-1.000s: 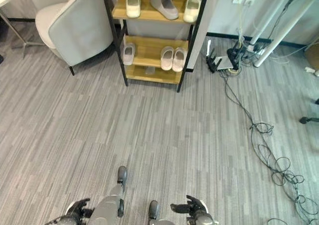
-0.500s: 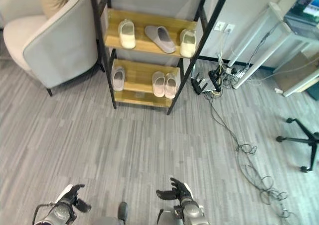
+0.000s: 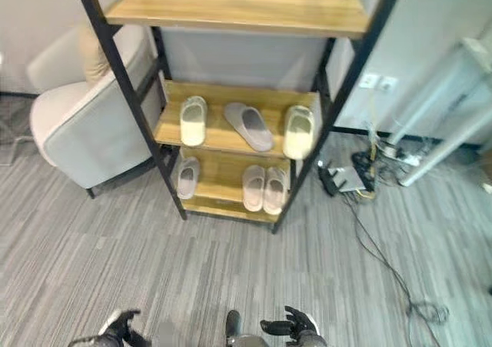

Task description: Arrange the slippers neatly on the shoe rack.

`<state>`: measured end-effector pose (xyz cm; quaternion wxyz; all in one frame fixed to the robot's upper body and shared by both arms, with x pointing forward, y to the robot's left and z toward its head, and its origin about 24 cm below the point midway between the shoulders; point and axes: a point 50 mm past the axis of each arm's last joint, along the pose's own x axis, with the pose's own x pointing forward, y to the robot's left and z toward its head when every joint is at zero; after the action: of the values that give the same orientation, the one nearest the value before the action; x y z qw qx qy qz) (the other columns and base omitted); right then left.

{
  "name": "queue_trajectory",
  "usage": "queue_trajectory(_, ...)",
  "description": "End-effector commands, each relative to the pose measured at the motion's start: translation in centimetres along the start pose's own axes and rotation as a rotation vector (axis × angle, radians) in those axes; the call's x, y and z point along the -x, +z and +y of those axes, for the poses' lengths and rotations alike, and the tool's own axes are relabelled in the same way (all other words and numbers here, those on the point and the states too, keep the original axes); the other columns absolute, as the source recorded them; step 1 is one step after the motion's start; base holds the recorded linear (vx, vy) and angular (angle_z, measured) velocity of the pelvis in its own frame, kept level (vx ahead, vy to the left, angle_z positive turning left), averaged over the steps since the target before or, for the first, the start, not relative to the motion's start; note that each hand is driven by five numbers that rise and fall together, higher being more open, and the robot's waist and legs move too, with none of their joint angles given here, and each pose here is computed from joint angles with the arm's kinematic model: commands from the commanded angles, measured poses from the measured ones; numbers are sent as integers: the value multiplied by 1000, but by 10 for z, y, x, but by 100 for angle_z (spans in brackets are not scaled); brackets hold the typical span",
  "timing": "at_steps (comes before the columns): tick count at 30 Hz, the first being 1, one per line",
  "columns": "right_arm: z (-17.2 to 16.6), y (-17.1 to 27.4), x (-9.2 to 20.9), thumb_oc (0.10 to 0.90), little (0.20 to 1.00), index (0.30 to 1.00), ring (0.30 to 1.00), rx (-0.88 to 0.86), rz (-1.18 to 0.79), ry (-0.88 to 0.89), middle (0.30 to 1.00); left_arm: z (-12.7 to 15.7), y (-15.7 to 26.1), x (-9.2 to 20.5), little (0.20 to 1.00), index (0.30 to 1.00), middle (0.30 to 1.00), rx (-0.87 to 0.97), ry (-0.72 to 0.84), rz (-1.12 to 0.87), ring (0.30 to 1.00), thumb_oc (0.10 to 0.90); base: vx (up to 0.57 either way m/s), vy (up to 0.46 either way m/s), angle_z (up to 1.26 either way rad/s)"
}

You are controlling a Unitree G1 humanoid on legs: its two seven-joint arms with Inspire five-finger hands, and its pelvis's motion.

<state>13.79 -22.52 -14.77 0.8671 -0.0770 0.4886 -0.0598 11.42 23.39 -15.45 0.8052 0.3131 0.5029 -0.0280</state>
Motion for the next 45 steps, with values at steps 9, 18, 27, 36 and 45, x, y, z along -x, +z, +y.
queue_trajectory(9, -15, 8, 2, 800, 900, 900, 900, -21, -84, -17, 900, 1, 10, -2, 900, 900, 900, -42, -16, -39, 900, 800, 278, 104, -23)
queue_trajectory(18, 14, 38, 4, 800, 900, 900, 900, 50, -231, 89, 900, 8, -20, 2, 900, 900, 900, 32, 9, 91, 900, 800, 155, 195, -9)
queue_trajectory(27, 49, 82, 15, 800, 900, 900, 900, 218, -443, 210, 900, 22, 5, -4, 900, 900, 900, 7, 54, -3, 900, 800, 21, 135, -9)
queue_trajectory(36, 90, 138, 50, 800, 900, 900, 900, 393, -754, 394, 900, 11, 7, -4, 900, 900, 900, -43, 22, -13, 900, 800, 30, 34, -17)
queue_trajectory(45, 134, 159, 86, 800, 900, 900, 900, 631, -944, 599, 900, -7, 21, -2, 900, 900, 900, -41, -15, -58, 900, 800, 64, -46, 15)
